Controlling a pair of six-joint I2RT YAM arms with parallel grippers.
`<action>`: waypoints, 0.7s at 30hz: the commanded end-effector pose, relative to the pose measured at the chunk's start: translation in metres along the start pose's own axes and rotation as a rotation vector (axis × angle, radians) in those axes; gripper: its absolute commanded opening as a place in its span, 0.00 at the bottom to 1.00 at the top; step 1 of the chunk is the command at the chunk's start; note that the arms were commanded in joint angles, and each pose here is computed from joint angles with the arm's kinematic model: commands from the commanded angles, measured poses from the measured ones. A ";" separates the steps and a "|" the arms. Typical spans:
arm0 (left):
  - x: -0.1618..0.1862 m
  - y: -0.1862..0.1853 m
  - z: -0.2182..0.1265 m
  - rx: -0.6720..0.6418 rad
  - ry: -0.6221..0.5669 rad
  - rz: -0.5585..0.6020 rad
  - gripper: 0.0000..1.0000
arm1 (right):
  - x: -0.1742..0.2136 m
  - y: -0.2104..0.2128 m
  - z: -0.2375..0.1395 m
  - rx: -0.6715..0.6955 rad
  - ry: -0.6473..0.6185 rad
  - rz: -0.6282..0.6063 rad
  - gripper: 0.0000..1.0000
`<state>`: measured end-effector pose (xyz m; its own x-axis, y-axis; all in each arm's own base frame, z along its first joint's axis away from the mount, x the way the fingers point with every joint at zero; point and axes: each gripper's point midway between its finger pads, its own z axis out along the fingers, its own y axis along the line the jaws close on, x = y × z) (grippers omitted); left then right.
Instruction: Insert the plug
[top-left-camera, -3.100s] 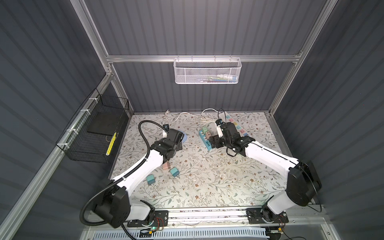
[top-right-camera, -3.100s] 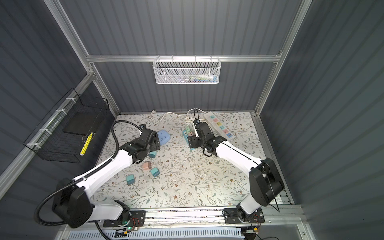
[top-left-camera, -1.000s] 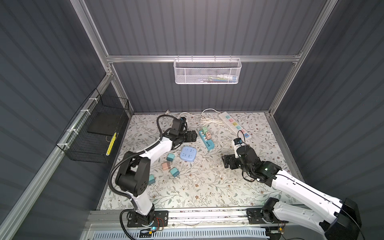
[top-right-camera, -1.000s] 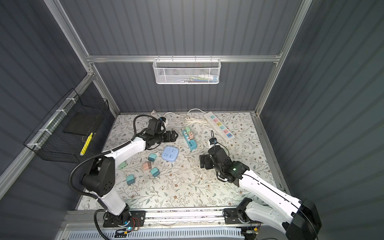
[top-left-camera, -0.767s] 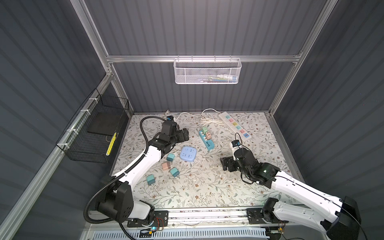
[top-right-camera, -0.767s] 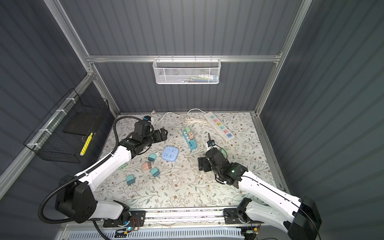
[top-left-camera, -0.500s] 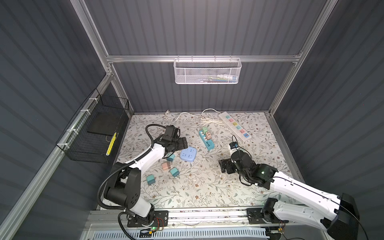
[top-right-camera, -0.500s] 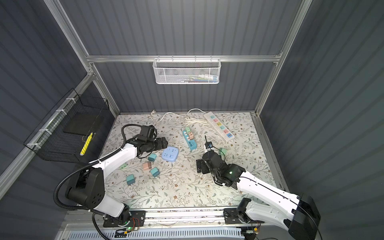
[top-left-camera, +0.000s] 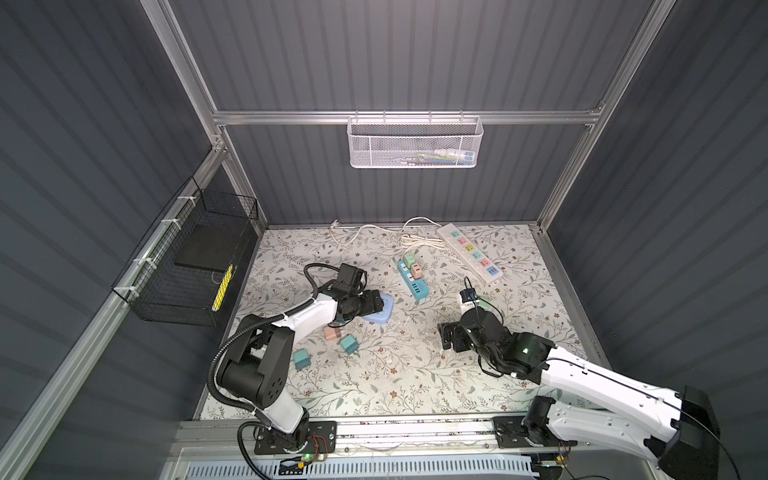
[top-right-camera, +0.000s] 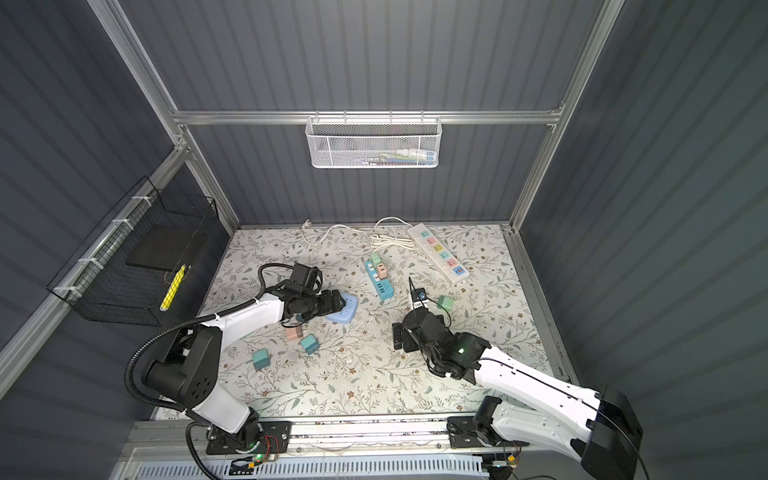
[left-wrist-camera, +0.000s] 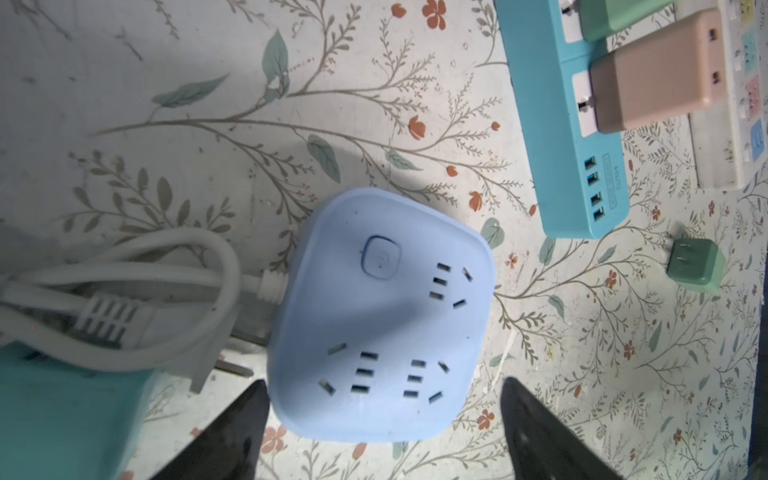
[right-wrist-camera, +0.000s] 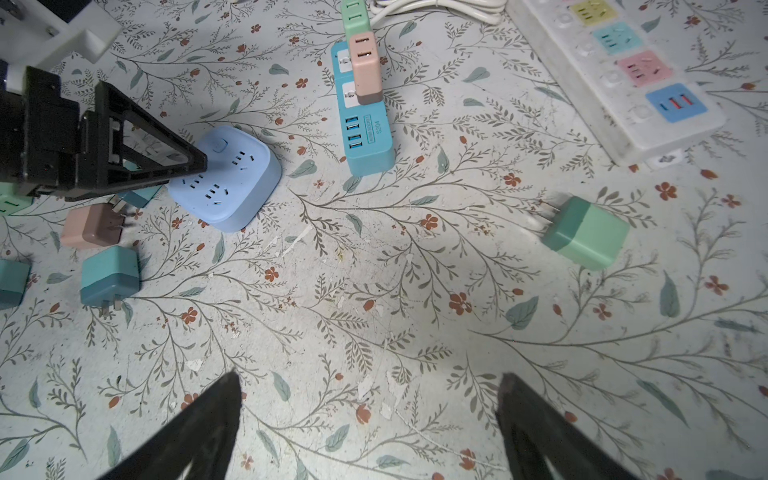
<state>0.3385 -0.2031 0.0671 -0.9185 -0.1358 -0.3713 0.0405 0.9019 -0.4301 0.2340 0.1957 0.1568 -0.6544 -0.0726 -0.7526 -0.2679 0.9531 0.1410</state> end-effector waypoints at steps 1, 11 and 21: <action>0.012 -0.004 0.004 0.020 0.021 -0.022 0.87 | 0.002 -0.005 -0.002 0.027 -0.007 0.011 0.95; 0.028 -0.041 0.011 0.077 0.007 0.039 0.87 | 0.009 -0.007 -0.001 0.046 0.015 -0.007 0.96; -0.003 -0.036 -0.039 -0.028 -0.149 0.097 0.88 | 0.010 -0.010 -0.008 0.051 0.015 -0.009 0.96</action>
<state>0.3154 -0.2415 0.0728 -0.9011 -0.0785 -0.4265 0.1277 0.8919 -0.4339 0.2279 0.1902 0.1531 -0.6622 -0.0886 -0.7441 -0.2555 0.9602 0.1130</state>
